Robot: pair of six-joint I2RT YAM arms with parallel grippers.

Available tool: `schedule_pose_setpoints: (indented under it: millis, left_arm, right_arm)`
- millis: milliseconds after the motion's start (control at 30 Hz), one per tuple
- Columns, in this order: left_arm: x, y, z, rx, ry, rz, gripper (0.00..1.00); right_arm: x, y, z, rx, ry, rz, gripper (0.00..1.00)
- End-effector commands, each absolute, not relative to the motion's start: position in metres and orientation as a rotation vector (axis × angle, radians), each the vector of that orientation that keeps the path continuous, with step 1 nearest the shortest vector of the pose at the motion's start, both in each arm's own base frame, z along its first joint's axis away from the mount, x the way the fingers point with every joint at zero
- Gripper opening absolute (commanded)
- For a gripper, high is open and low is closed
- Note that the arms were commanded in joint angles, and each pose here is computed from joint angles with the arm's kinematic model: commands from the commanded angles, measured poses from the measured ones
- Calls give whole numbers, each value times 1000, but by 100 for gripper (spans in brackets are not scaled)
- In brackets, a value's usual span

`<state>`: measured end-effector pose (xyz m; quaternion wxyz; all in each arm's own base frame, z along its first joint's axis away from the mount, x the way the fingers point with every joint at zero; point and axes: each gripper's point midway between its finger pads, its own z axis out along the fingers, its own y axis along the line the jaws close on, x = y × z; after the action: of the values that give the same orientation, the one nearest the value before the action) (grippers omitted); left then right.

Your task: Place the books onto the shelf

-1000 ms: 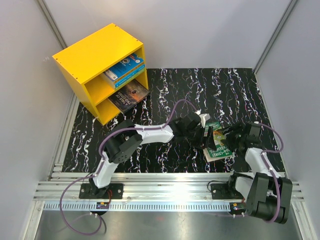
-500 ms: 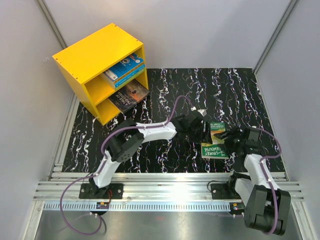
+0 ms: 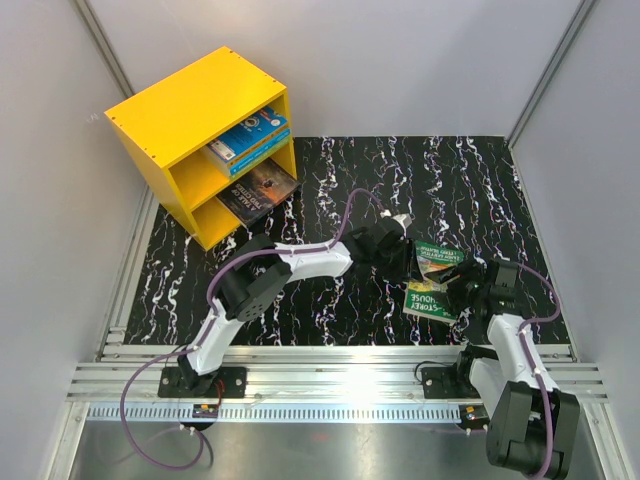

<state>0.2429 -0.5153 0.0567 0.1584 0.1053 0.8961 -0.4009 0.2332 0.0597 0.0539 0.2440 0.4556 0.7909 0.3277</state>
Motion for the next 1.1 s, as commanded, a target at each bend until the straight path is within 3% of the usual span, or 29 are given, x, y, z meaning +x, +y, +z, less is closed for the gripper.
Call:
schedule_pose_setpoints:
  millis: [0, 267, 433, 633, 700, 800, 933, 1000, 1067]
  left_arm:
    - [238, -552, 134, 426, 2319, -1448, 47]
    - [228, -561, 142, 512, 2296, -1531, 45]
    - [221, -561, 123, 533, 2346, -1530, 26]
    - [217, -560, 103, 582, 2408, -1422, 18]
    - [219, -560, 92, 589, 2428, -1351, 0]
    - [223, -555, 85, 567, 2446, -1289, 0]
    - [235, -535, 85, 577, 2452, -1173, 0]
    - [242, -517, 88, 571, 2449, -1142, 0]
    - [252, -501, 103, 550, 2421, -1146, 0]
  right_arm:
    - [211, 64, 34, 1306, 2252, 850, 68]
    - [212, 65, 30, 1307, 2251, 865, 68]
    - [215, 64, 30, 1301, 2232, 862, 68]
    - [217, 66, 24, 1297, 2233, 889, 69]
    - [217, 68, 23, 1296, 2231, 904, 69]
    - [218, 68, 28, 1281, 2223, 906, 69]
    - [218, 65, 48, 1213, 2223, 876, 80]
    - [224, 58, 70, 1141, 2172, 838, 96]
    - [222, 52, 82, 1111, 2151, 784, 100]
